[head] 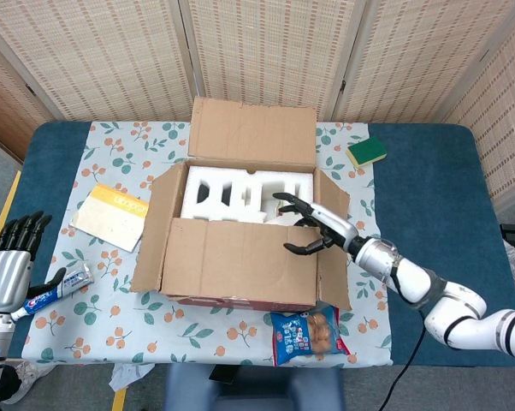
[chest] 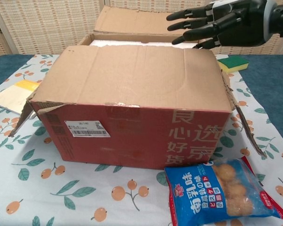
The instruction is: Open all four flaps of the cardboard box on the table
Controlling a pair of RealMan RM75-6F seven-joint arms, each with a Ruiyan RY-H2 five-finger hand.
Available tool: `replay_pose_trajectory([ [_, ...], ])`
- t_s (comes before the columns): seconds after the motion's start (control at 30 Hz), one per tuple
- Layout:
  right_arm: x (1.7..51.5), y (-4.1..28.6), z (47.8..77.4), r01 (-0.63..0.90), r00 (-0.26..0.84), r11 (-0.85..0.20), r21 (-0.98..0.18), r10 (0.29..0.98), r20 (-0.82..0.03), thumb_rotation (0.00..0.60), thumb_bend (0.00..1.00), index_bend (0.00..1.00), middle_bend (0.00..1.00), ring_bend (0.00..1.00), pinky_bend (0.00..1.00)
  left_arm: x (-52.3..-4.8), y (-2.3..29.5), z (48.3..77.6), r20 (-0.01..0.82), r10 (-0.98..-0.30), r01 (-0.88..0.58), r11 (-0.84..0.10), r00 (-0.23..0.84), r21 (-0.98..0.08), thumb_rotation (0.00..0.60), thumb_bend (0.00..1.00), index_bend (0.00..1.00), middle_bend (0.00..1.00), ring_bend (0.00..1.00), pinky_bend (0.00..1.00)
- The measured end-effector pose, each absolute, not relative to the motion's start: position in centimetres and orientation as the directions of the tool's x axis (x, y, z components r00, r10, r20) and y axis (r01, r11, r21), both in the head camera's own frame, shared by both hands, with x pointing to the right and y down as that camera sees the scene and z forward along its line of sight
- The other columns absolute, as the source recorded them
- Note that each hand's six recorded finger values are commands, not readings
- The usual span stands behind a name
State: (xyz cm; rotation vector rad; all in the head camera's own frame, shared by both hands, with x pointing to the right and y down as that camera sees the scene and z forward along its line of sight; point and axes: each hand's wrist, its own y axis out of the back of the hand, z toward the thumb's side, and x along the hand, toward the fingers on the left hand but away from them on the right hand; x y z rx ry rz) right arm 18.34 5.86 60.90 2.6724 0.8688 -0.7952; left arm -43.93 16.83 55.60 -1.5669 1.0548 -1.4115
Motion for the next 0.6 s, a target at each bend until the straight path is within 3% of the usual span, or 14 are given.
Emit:
replay_pose_trajectory([
  [0.6,20.0,7.2,53.2,0.563,0.779,-0.823,0.072,0.500,-0.379,0.600,0.39,0.00,0.00,0.06,0.37,-42.6,16.7,55.8,0.383,-0.922,-0.057,-0.387,0.061,-0.920,0.600,0.34,0.00,0.07,0.05,0.09],
])
